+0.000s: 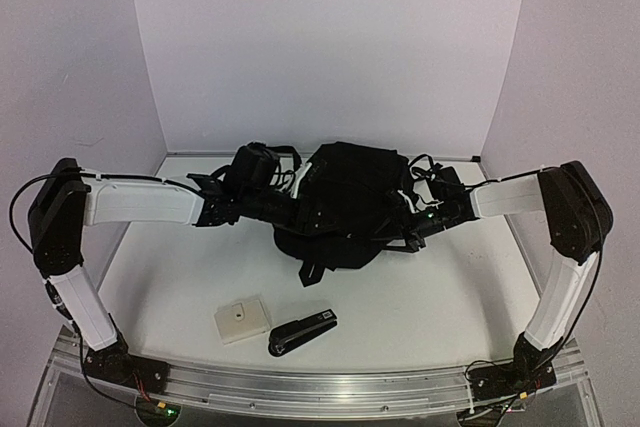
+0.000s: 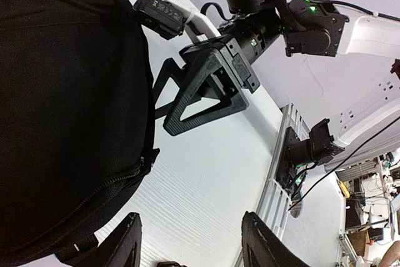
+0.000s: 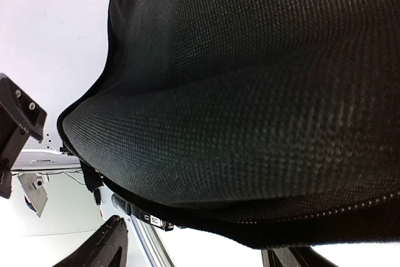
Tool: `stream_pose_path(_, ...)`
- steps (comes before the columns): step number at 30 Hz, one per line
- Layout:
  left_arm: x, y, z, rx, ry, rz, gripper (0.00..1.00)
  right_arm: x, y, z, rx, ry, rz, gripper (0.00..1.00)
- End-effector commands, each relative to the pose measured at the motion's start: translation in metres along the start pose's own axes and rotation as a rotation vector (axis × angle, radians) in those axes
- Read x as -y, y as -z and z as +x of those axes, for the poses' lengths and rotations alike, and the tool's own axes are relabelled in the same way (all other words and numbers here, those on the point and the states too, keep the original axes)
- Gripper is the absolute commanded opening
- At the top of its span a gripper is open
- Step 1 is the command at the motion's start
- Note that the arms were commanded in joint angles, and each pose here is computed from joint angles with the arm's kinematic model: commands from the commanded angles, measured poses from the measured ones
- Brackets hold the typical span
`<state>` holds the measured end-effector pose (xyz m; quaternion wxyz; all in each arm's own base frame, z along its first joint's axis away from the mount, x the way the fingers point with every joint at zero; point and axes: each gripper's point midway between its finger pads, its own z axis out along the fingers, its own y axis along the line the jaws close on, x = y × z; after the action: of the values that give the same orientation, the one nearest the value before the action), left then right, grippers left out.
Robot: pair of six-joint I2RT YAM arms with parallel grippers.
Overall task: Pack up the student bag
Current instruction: Zip the student bag at the center of the board.
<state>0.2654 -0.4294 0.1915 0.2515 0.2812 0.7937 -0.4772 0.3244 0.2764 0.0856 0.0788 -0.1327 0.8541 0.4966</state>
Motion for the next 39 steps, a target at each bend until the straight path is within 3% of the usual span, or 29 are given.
stream_pose_path(1,0.0,-0.005,0.003,0.0,0.032,0.02,0.51,-0.007,0.003,-0.013,0.032,0.04,-0.003,0.71)
stream_pose_path(6,-0.007,-0.019,0.009,-0.028,0.051,0.028,0.48,-0.008,0.005,-0.012,0.035,0.045,-0.002,0.71)
stream_pose_path(13,-0.019,-0.037,0.003,-0.038,0.033,0.003,0.63,-0.008,0.005,-0.011,0.032,0.044,-0.003,0.71)
stream_pose_path(21,-0.023,-0.046,-0.017,-0.004,0.01,-0.029,0.68,-0.01,0.006,-0.01,0.033,0.05,-0.006,0.71)
stream_pose_path(24,-0.021,-0.047,-0.022,0.0,-0.004,-0.023,0.61,-0.009,0.006,-0.009,0.032,0.047,-0.005,0.71)
stream_pose_path(28,-0.013,-0.046,-0.023,-0.013,-0.013,0.005,0.38,-0.009,0.005,-0.01,0.032,0.049,-0.007,0.71)
stream_pose_path(31,-0.01,-0.042,-0.022,-0.017,-0.013,0.007,0.3,-0.009,0.006,-0.01,0.032,0.048,-0.006,0.71)
stream_pose_path(39,-0.021,-0.04,-0.005,-0.057,0.021,-0.031,0.34,-0.011,0.006,-0.012,0.036,0.053,-0.007,0.71)
